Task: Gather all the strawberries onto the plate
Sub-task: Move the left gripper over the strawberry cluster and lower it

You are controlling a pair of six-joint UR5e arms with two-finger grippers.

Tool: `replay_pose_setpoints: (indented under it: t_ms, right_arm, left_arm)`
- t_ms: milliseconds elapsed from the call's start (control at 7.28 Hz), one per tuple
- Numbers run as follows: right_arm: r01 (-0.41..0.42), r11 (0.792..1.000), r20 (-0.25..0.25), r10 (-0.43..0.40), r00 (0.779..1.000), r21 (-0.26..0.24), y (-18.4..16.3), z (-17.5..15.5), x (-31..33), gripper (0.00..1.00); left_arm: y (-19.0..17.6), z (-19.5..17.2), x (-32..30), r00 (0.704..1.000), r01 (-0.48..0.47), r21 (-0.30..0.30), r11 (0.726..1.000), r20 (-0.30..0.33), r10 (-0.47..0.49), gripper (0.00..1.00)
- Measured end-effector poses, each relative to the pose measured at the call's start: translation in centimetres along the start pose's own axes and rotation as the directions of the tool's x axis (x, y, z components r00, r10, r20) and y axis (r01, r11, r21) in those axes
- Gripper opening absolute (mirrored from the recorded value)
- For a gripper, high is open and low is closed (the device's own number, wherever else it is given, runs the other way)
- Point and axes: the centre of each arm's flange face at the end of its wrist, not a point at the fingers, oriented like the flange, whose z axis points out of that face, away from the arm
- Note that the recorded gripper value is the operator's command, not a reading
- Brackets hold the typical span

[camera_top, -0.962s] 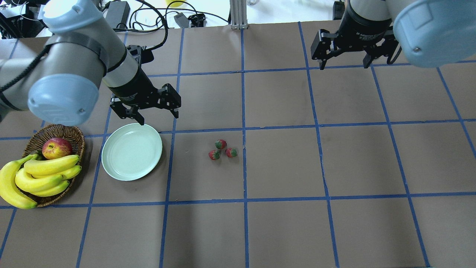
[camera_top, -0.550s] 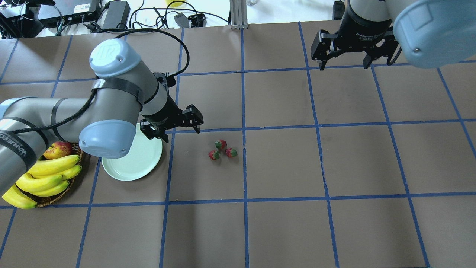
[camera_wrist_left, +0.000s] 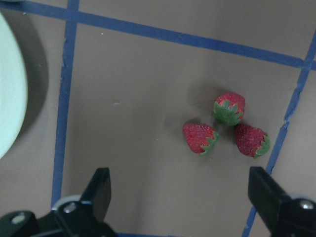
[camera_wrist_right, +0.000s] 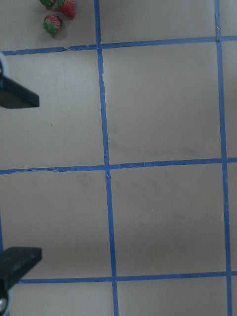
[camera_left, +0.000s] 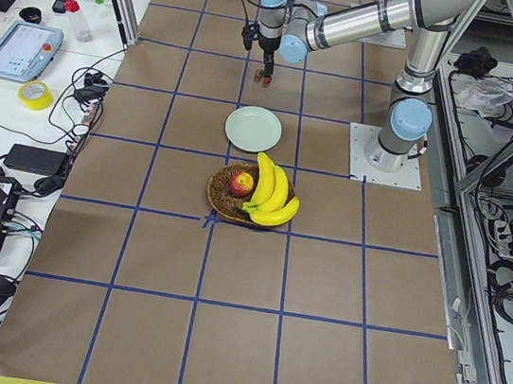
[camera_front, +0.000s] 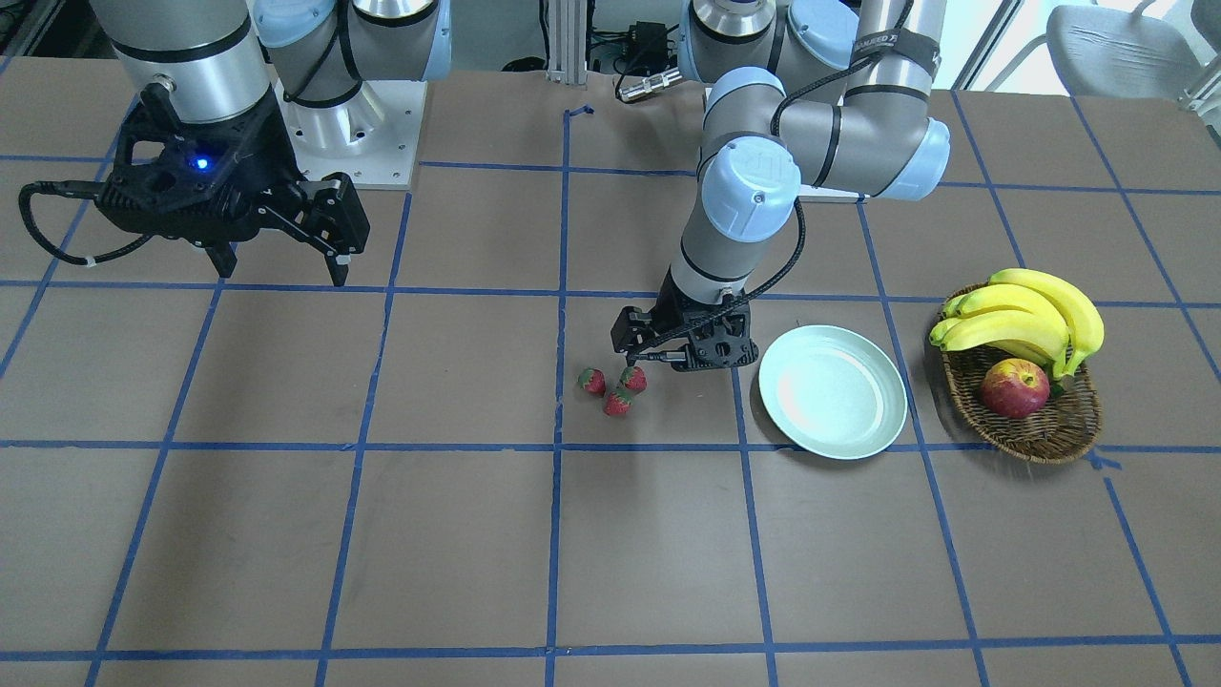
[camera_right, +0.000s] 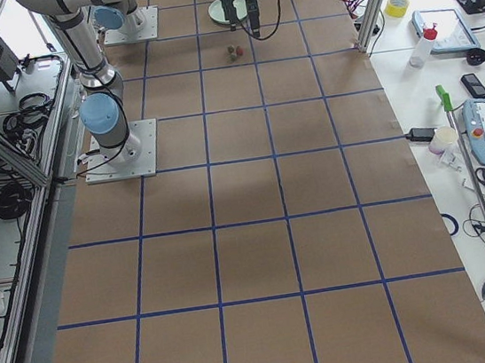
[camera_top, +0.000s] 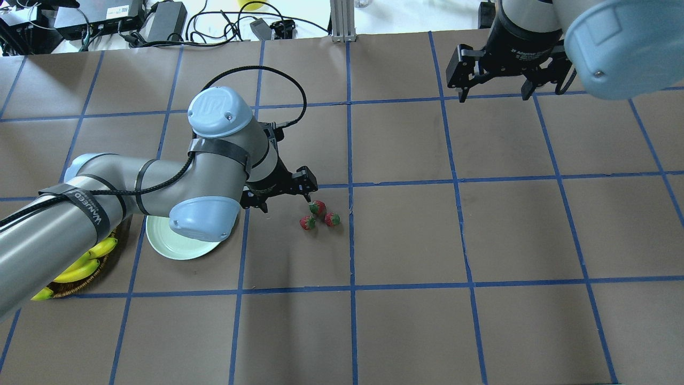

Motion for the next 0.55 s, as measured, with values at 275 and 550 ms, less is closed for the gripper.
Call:
replay_pose_setpoints:
  t_ms: [275,550]
  right_arm:
    - [0.000,1.000,-0.001,0.000,1.000,0.000,0.0,0.0,0.0,1.00]
    - [0.000,1.000,-0.001,0.000,1.000,0.000,0.1,0.0,0.0,1.00]
  left_arm:
    - [0.1,3.1,1.2,0.998,-0.057,-0.007,0.998,0.015,0.058,0.98]
    - [1.0,5.5,1.4,0.987,-0.148,-0.037,0.988,0.049,0.150,0.98]
